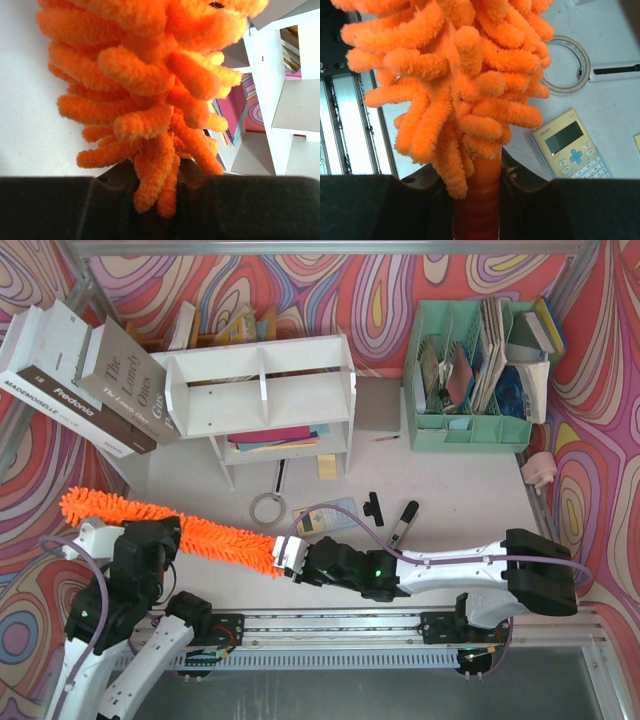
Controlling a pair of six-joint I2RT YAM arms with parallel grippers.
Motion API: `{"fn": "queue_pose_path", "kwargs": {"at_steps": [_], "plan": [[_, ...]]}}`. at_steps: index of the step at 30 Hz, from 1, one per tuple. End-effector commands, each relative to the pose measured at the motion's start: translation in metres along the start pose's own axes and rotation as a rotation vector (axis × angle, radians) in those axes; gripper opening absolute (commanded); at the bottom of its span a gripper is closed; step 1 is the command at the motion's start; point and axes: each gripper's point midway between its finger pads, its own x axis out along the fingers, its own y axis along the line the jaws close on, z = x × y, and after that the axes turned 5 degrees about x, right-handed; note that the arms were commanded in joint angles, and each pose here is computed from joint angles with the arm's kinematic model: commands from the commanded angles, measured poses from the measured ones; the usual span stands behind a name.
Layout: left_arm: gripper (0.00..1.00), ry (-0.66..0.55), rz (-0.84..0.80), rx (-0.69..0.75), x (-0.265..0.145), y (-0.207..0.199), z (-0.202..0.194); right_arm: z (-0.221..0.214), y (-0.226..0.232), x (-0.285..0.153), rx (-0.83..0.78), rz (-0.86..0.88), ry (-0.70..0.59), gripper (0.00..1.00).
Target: Dust the bookshelf with a duster
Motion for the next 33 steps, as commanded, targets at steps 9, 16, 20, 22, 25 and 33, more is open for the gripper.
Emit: {"fn": "queue_pose_path", "kwargs": {"at_steps": [9,16,20,22,25,33], "plan": [[0.84,-0.133,-0.003,0.108,-0.012,0.013,0.033,0.028,-0.048,-0.018,-0.013,-0.239,-0.050,0.00],[0.98,-0.304,-0.012,0.247,-0.035,0.017,0.080,0.038,-0.063,-0.027,-0.095,-0.286,-0.059,0.00],[0.98,-0.416,-0.038,0.268,-0.027,0.032,0.085,0.047,-0.072,-0.031,-0.109,-0.275,-0.079,0.00],[0.98,-0.436,-0.070,0.296,-0.020,0.034,0.079,0.051,-0.075,-0.033,-0.115,-0.260,-0.082,0.00],[0.98,-0.448,-0.089,0.363,-0.016,0.034,0.076,0.060,-0.084,-0.039,-0.116,-0.244,-0.100,0.00],[0.98,-0.334,-0.319,0.501,-0.020,-0.004,0.047,0.086,-0.094,-0.046,-0.146,-0.210,-0.131,0.00]]}}
